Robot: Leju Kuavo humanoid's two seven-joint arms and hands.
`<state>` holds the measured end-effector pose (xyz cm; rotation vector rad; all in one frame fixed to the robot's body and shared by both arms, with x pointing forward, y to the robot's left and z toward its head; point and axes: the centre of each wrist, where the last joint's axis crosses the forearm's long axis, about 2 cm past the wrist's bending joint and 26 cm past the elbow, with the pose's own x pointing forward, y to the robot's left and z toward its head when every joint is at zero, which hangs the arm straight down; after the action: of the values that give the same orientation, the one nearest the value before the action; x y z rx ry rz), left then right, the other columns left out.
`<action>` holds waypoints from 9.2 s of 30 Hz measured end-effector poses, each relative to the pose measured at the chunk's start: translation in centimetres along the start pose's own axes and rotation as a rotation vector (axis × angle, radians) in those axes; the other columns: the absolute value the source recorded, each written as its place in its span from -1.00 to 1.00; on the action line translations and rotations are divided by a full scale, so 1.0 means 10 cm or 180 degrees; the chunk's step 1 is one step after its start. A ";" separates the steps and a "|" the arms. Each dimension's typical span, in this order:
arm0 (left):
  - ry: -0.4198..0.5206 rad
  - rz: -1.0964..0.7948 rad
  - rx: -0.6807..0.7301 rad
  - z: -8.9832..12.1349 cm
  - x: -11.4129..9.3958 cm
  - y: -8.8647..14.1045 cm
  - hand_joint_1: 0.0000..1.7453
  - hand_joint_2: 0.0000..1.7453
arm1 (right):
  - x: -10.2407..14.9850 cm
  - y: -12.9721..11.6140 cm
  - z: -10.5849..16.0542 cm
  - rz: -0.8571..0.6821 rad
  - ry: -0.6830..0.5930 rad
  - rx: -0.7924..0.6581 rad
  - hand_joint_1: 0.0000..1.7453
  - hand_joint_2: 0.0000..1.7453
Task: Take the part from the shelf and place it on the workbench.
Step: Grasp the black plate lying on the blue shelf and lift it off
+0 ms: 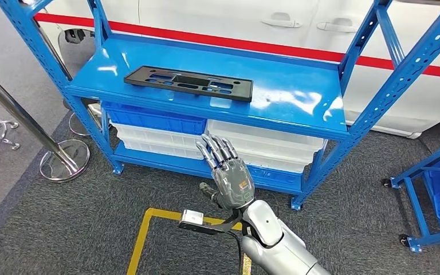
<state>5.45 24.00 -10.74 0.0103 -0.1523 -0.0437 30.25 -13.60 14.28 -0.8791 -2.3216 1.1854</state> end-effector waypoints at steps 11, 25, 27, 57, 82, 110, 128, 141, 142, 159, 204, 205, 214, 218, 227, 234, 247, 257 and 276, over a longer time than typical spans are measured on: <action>0.0011 0.0000 -0.0021 0.00 -0.02 -0.02 -1.00 1.00 | 0.02 0.02 0.05 -0.0022 0.0017 0.0028 -1.00 1.00; 0.0022 -0.0002 -0.0001 0.00 -0.03 0.01 -1.00 1.00 | 0.04 0.01 0.02 -0.0030 0.0012 -0.0006 -1.00 1.00; 0.0017 -0.0002 -0.0007 0.00 -0.03 0.01 -1.00 1.00 | 0.04 0.00 0.01 -0.0029 0.0012 -0.0012 -1.00 1.00; 0.0027 -0.0022 -0.0008 0.00 -0.05 0.00 -1.00 1.00 | 0.07 0.01 -0.02 -0.0044 -0.0005 -0.0059 -1.00 1.00; 0.0013 -0.0069 0.0012 0.00 -0.02 -0.01 -1.00 1.00 | 0.07 0.00 -0.02 -0.0028 -0.0008 -0.0075 -1.00 1.00; 0.0008 -0.0108 0.0019 0.00 -0.01 0.00 -1.00 1.00 | -0.14 -0.02 0.06 0.0076 0.0242 -0.0095 -1.00 1.00; 0.0010 -0.0111 0.0021 0.00 -0.02 0.02 -1.00 1.00 | -0.14 -0.01 0.08 0.0075 0.0281 -0.0075 -1.00 1.00; 0.0004 -0.0122 0.0033 0.00 -0.01 0.02 -1.00 1.00 | -0.15 -0.01 0.08 0.0093 0.0275 -0.0074 -1.00 1.00; 0.0008 -0.0123 0.0034 0.00 -0.01 0.02 -1.00 1.00 | -0.15 -0.01 0.08 0.0091 0.0277 -0.0068 -1.00 1.00; -0.0017 -0.0120 0.0027 0.00 -0.01 0.01 -1.00 0.50 | -0.14 0.01 0.12 0.0087 0.0289 -0.0045 -1.00 1.00; -0.0071 -0.0173 0.0088 0.00 0.01 0.01 -1.00 -1.00 | -0.08 0.34 0.44 0.0648 0.0149 0.0604 -1.00 1.00; -0.0071 -0.0175 0.0088 0.00 0.01 0.01 -1.00 -1.00 | -0.08 0.34 0.43 0.0646 0.0153 0.0596 -1.00 1.00; -0.0071 -0.0180 0.0088 0.00 0.01 0.01 -1.00 -1.00 | -0.09 0.33 0.38 0.0639 0.0168 0.0553 -1.00 1.00; -0.0071 -0.0181 0.0090 0.00 0.01 0.02 -1.00 -1.00 | -0.10 0.32 0.37 0.0634 0.0166 0.0542 -1.00 1.00; -0.0071 -0.0183 0.0091 0.00 0.01 0.02 -1.00 -1.00 | -0.13 0.30 0.35 0.0641 0.0191 0.0513 -1.00 1.00; -0.0072 -0.0188 0.0092 0.00 0.01 0.02 -1.00 -1.00 | -0.14 0.30 0.34 0.0653 0.0192 0.0508 -1.00 1.00; -0.0078 -0.0197 0.0091 0.00 0.01 0.02 -1.00 -1.00 | -0.30 0.27 0.40 0.0780 0.0441 0.0534 -1.00 1.00; -0.0095 -0.0196 0.0091 0.00 0.01 0.02 -1.00 -1.00 | -0.38 0.25 0.46 0.0831 0.0538 0.0551 -1.00 1.00; -0.0109 -0.0181 0.0092 0.00 0.01 0.01 -1.00 -1.00 | -0.49 0.21 0.52 0.0908 0.0685 0.0550 -1.00 1.00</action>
<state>5.53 24.14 -10.75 0.0429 -0.1871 -0.0984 31.55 -19.01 9.32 -1.2364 -1.9377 1.3083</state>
